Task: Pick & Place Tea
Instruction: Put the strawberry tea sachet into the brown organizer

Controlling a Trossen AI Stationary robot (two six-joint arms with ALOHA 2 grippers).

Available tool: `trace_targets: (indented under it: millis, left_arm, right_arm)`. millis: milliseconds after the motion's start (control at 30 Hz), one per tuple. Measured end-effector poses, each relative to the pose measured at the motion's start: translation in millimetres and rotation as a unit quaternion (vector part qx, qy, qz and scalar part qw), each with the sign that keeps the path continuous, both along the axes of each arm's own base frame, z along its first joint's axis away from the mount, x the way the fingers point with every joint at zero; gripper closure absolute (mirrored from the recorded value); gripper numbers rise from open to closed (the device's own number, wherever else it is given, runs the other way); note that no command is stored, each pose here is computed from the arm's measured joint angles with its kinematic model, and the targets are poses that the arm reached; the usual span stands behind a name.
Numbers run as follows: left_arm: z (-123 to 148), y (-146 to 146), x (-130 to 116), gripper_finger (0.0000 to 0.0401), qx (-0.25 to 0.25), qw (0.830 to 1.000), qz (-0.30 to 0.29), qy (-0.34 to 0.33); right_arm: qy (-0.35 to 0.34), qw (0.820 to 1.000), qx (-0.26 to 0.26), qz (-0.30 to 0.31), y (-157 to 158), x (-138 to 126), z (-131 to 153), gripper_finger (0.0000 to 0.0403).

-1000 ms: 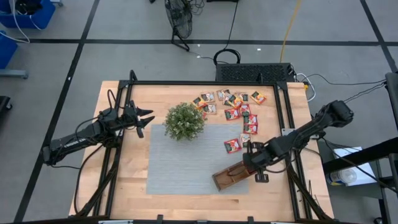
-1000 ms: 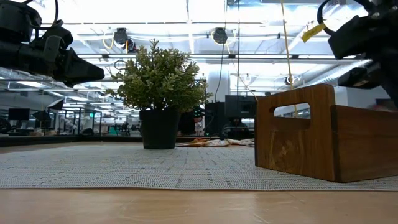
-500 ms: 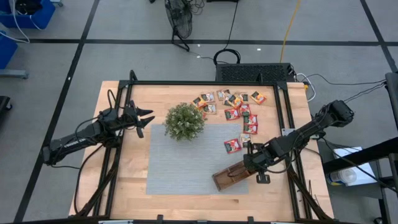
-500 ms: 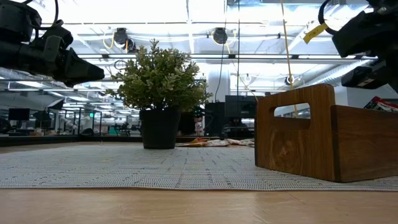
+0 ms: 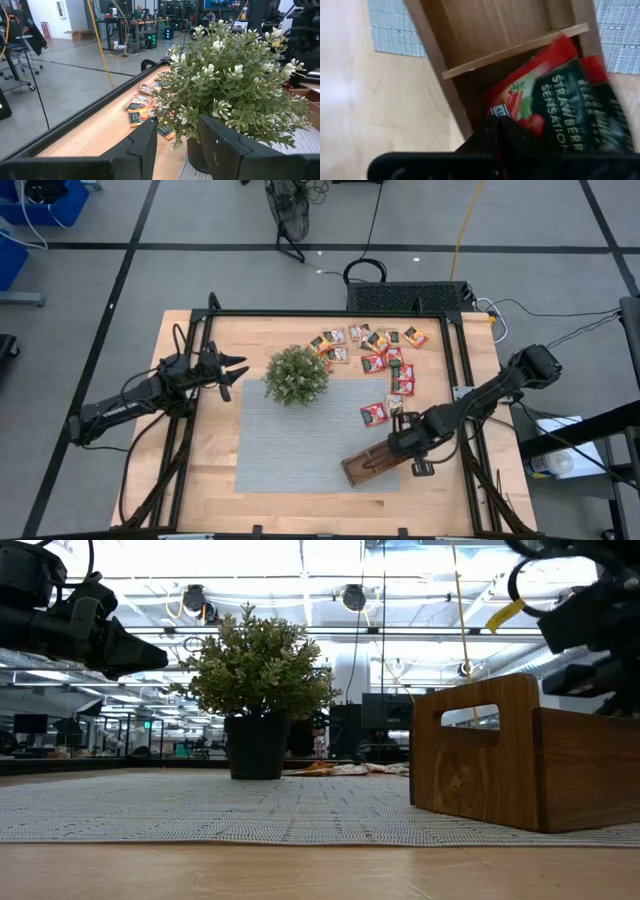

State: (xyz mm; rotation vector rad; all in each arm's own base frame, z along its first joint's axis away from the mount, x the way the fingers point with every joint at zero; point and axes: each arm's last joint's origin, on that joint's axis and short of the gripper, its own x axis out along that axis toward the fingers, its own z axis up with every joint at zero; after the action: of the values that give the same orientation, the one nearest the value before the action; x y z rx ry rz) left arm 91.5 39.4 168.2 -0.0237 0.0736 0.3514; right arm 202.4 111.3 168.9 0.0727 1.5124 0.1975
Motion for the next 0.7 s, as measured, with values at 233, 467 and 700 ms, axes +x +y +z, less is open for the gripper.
trace_targets:
  millis: [233, 467, 700]
  left_arm:
    - [0.0, 0.0, 0.0, 0.0254, 0.000, 1.000, 0.000, 0.000]
    - [0.0, 0.0, 0.0, 0.0254, 0.000, 1.000, 0.000, 0.000]
    - [0.0, 0.0, 0.0, 0.0254, 0.000, 1.000, 0.000, 0.000]
  right_arm:
    - [0.006, 0.999, -0.052, 0.004, 2.2, 4.7, -14.6, 0.0403]
    - [-0.048, 0.993, -0.104, 0.013, 8.4, 4.8, -13.6, 0.0403]
    - [-0.087, 0.986, -0.141, -0.013, 11.6, 4.7, -12.1, 0.0403]
